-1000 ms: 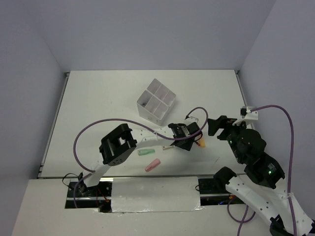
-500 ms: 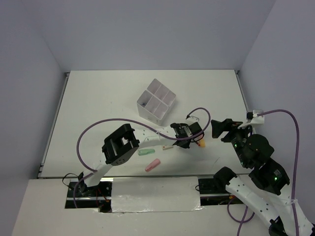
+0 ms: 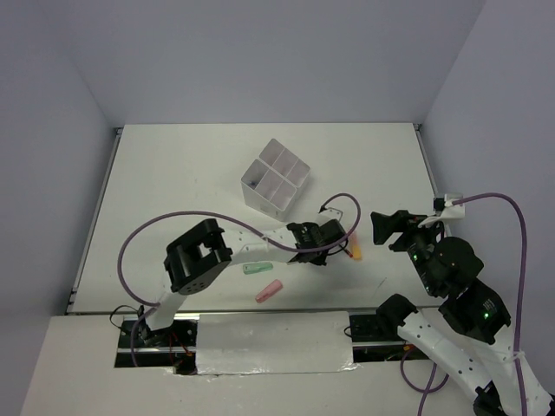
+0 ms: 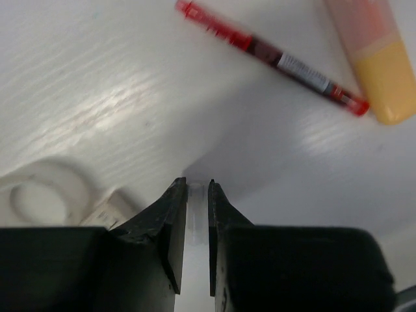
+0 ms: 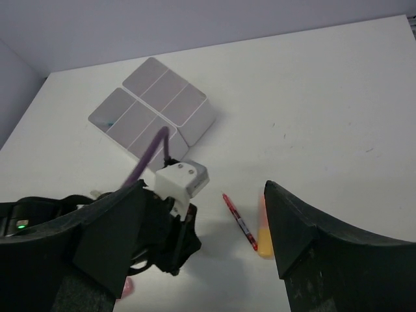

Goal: Sort the stationery into containers
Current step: Pick up the pen cap from the center of the board, then pick up the pen from the center of the board.

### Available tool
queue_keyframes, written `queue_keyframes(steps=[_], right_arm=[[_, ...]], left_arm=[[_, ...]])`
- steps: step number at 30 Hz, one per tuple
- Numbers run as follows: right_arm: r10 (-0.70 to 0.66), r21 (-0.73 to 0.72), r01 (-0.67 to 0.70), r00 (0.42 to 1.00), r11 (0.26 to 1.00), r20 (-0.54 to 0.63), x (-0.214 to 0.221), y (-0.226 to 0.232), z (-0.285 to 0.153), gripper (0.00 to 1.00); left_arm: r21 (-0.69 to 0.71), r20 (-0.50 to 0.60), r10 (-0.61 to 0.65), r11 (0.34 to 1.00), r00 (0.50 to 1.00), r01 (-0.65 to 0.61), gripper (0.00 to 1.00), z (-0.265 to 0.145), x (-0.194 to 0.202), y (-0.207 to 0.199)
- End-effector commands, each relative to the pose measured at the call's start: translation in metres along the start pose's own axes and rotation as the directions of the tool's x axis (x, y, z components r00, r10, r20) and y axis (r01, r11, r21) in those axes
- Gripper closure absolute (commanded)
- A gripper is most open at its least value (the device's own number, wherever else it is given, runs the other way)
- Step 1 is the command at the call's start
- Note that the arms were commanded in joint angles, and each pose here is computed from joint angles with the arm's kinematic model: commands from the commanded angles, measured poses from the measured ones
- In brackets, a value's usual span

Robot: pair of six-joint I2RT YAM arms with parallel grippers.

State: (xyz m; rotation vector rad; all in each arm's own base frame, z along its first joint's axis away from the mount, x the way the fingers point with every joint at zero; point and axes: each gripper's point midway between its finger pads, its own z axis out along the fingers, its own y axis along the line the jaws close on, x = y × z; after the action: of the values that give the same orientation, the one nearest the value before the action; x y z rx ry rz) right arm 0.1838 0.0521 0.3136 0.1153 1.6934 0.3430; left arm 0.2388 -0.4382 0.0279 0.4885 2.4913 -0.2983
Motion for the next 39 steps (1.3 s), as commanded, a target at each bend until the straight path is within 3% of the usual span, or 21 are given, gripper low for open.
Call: queue_keyframes(steps=[1,2,4,5,6,9,10,12,13,16,21,24,33,39], right_arm=[[0.025,-0.014,-0.024,0.999,1.000,0.040,-0.010,0.003,-0.001,0.19],[0.023,0.001,-0.023,0.999,1.000,0.032,-0.007,0.001,0.001,0.20],[0.011,0.058,-0.011,1.000,0.998,0.002,0.000,-0.005,0.009,0.21],[0.009,0.083,-0.008,1.000,0.997,-0.011,0.004,-0.008,0.012,0.21],[-0.003,0.111,0.007,0.999,0.994,-0.039,0.012,-0.010,0.019,0.23],[-0.067,0.052,0.073,0.991,0.996,-0.120,0.031,0.003,0.034,0.24],[-0.134,0.027,0.143,0.968,0.989,-0.212,0.052,0.009,0.047,0.24],[-0.219,-0.085,0.202,0.913,0.976,-0.346,0.085,0.025,0.057,0.24],[-0.257,-0.096,0.240,0.854,0.966,-0.453,0.111,0.026,0.068,0.25],[-0.314,-0.164,0.268,0.771,0.949,-0.554,0.149,0.034,0.085,0.26],[-0.340,-0.227,0.254,0.659,0.940,-0.671,0.183,0.026,0.106,0.29],[-0.324,-0.201,0.273,0.550,0.941,-0.770,0.217,0.010,0.119,0.30],[-0.286,-0.164,0.294,0.438,0.941,-0.852,0.266,-0.014,0.141,0.36],[-0.260,-0.143,0.301,0.394,0.943,-0.882,0.283,-0.029,0.145,0.39]], left_arm=[[0.125,0.135,-0.035,0.992,0.990,0.018,1.00,-0.045,-0.032,-0.012],[0.184,0.229,-0.087,0.982,0.970,0.044,1.00,-0.074,-0.061,-0.018],[0.191,0.290,-0.118,0.979,0.950,0.064,1.00,-0.100,-0.077,-0.011],[0.217,0.347,-0.155,0.973,0.925,0.082,1.00,-0.131,-0.096,-0.006],[0.223,0.412,-0.192,0.969,0.891,0.106,1.00,-0.164,-0.112,0.006],[0.169,0.519,-0.239,0.970,0.821,0.176,1.00,-0.212,-0.128,0.047],[0.191,0.562,-0.286,0.958,0.776,0.214,1.00,-0.247,-0.138,0.065],[0.115,0.571,-0.283,0.957,0.770,0.267,1.00,-0.264,-0.133,0.108],[0.135,0.592,-0.306,0.950,0.746,0.282,1.00,-0.289,-0.133,0.126],[0.082,0.611,-0.292,0.948,0.736,0.308,1.00,-0.315,-0.116,0.181],[-0.028,0.589,-0.207,0.961,0.781,0.275,1.00,-0.331,-0.080,0.234],[-0.057,0.550,-0.158,0.973,0.820,0.225,1.00,-0.327,-0.056,0.241],[-0.058,0.544,-0.088,0.988,0.834,0.142,1.00,-0.309,-0.032,0.244],[-0.053,0.544,-0.072,0.991,0.836,0.119,1.00,-0.301,-0.030,0.241]])
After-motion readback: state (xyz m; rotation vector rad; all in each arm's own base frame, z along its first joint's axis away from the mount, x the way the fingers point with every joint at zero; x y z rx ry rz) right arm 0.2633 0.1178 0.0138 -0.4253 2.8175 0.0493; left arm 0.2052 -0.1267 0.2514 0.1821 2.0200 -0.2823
